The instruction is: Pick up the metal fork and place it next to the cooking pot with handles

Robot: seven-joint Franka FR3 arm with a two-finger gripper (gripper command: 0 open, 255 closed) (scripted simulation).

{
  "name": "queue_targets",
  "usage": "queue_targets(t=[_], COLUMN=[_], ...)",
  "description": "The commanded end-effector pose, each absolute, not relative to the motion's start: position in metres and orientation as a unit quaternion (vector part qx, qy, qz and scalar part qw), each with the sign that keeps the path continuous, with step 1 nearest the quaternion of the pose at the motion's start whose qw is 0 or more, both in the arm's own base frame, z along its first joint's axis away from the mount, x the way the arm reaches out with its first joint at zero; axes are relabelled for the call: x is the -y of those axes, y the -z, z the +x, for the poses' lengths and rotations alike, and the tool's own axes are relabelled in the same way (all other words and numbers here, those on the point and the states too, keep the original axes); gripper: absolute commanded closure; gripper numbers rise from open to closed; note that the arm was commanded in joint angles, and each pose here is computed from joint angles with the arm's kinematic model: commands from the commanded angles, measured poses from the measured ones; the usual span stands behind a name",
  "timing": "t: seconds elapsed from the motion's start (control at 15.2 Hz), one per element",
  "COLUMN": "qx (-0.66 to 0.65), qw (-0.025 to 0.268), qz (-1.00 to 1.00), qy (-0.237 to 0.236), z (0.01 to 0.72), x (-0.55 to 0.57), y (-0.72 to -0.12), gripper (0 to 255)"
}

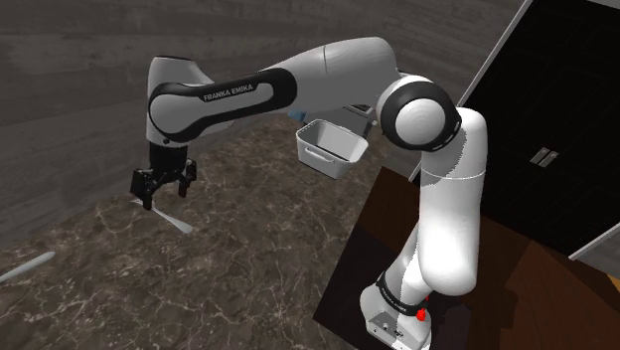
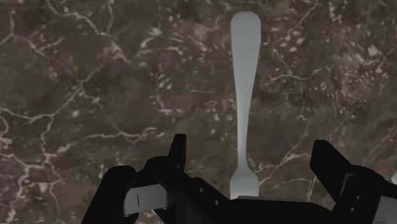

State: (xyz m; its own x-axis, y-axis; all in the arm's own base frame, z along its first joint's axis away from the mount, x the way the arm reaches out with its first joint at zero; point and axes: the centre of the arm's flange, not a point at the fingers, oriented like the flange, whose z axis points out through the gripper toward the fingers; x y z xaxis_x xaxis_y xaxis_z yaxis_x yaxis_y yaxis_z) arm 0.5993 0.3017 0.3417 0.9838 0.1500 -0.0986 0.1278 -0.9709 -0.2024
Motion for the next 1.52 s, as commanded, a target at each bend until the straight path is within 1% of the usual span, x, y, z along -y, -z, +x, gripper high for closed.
queue_targets(t=[0.0,0.26,0.79,0.86,1.45], qx=[0.07,0.07,0.07,0.07,0.07], qw=[0.098,0.098,0.098,0.098,0.098], qz=[-0.991,-0.991,-0.991,-0.991,-0.991], qy=[-0.057,-0.057,-0.057,-0.057,-0.057], z=[0.599,0.596,0.596,0.596,0.596], x=[-0.305,-0.309,-0.309,-0.309,-0.309], y=[-0.332,-0.308,-0.308,-0.308,-0.308], gripper=[0,0,0,255,255])
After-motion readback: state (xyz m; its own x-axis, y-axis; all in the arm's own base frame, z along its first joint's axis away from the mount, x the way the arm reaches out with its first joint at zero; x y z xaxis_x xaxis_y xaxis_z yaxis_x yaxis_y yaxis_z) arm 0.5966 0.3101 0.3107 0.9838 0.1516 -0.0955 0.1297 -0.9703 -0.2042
